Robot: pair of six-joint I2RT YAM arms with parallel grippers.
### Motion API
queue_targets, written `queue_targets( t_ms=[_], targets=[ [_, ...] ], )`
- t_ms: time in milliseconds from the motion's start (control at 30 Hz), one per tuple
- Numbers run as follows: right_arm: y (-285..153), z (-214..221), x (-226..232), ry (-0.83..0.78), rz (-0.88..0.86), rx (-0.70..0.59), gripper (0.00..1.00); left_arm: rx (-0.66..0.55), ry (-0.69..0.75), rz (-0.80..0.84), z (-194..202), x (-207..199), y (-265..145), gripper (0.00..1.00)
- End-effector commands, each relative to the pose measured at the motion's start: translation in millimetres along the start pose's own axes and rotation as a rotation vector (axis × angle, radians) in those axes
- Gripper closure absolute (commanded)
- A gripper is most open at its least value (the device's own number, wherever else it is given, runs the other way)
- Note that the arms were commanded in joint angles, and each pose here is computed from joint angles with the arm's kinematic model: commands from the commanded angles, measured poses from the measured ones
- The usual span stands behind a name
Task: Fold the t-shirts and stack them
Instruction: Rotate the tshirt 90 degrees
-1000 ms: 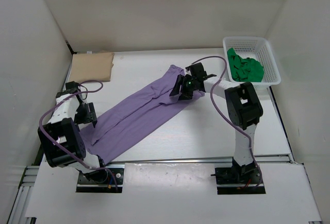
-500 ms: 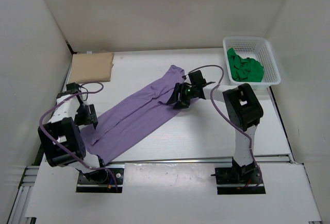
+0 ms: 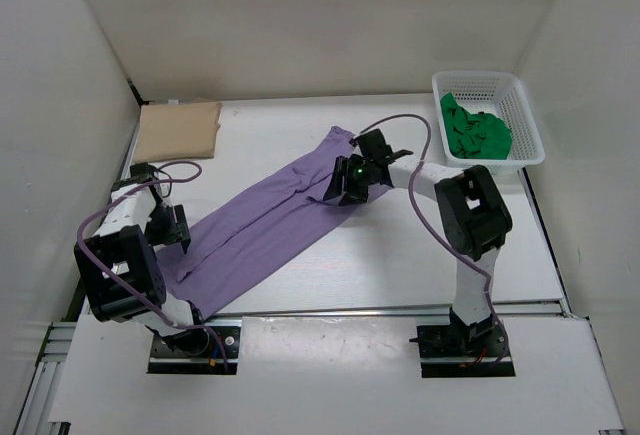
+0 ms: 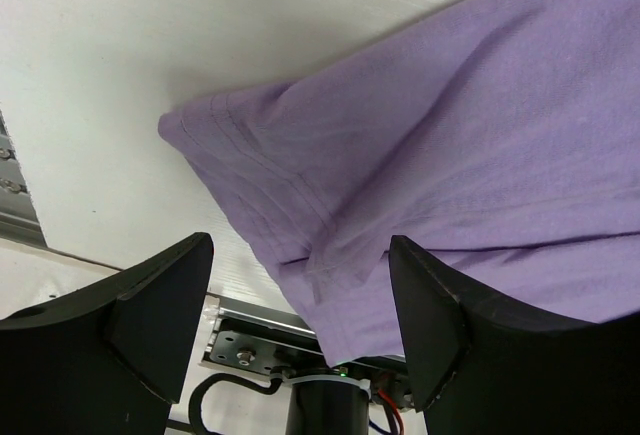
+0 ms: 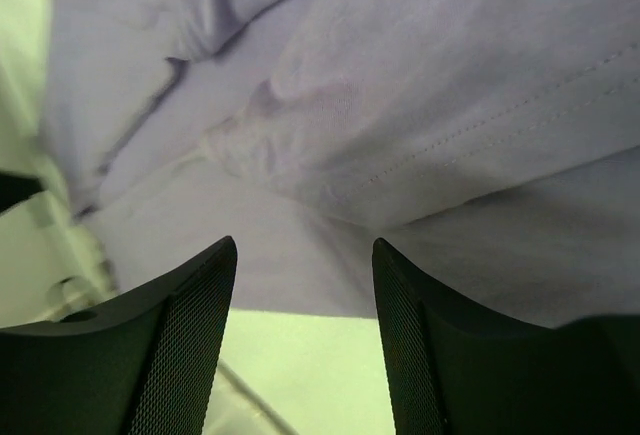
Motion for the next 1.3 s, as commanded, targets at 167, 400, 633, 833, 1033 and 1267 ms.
queue_targets(
  t_ms=[167, 400, 633, 833, 1033, 1267],
  targets=[
    [-13.2, 21.9, 34.8, -0.481, 0.576, -0.268, 0.39, -0.027, -0.004, 0.003, -1.7, -0.2, -5.8, 0.18],
    [2.1, 28.2, 42.6, -0.670, 0.705, -0.389, 0.35, -0.031, -0.004, 0.012, -3.1, -0.5, -8.2, 0.18],
    [32.1, 24.0, 55.2, -0.760, 0.724, -0.419, 0.32, -0.026, -0.003, 0.032, -4.3, -2.0, -8.6, 0.18],
    [41.9, 41.1, 57.5, -0.818, 0.612, -0.324, 0.32, -0.017, -0.002, 0.034, -4.4, -2.2, -6.8, 0.18],
    [47.4, 30.8, 70.1, -0.796, 0.618, -0.391, 0.32, -0.019, -0.002, 0.043, -4.6, -3.0, -6.9, 0.18],
    [55.1, 24.9, 71.3, -0.776, 0.641, -0.428, 0.33, -0.010, -0.001, 0.045, 0.1, -4.4, -5.1, 0.18]
  ],
)
Point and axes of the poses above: each gripper's point midway between its finger pads, its own y axis out along the fingers, its own x axis along the line the jaws close on, z = x × y, the point moved 8 cm from there along -y, back along the fingers, and after that the axes turned 13 degrees about y, right-handed, at the moved point
